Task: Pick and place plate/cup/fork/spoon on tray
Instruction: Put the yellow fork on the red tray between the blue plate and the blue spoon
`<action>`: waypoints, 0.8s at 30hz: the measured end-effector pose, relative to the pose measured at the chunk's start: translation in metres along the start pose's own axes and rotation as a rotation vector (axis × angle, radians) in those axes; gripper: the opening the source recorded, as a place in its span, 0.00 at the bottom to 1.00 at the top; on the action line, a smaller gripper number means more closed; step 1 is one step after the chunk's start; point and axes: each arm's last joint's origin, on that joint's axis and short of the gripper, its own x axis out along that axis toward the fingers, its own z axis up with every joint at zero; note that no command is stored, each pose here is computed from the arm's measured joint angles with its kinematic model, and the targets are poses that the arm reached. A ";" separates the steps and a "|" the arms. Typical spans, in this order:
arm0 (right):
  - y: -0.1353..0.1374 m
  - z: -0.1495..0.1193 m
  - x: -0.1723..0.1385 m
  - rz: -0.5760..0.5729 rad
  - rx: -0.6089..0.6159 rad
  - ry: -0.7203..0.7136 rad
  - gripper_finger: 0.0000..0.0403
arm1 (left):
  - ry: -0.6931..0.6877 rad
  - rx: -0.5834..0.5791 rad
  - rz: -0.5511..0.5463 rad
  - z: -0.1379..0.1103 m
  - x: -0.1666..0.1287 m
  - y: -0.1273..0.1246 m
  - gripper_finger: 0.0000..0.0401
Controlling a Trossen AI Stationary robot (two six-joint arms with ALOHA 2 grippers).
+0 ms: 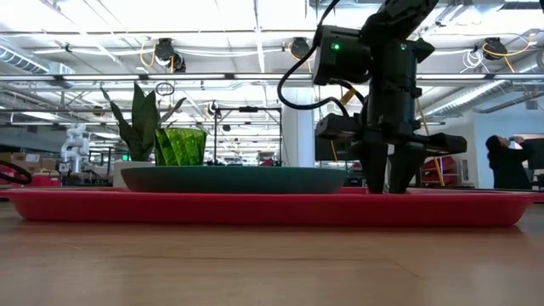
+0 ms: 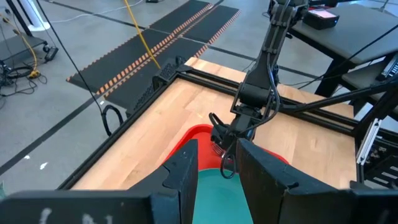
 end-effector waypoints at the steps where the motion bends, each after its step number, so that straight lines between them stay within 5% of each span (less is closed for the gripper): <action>1: 0.001 0.001 0.000 0.001 -0.006 -0.008 0.23 | 0.000 0.001 0.000 0.000 0.000 0.000 0.28; 24: 0.000 0.005 -0.001 -0.005 -0.024 -0.040 0.07 | 0.000 0.006 0.000 0.000 0.000 0.000 0.28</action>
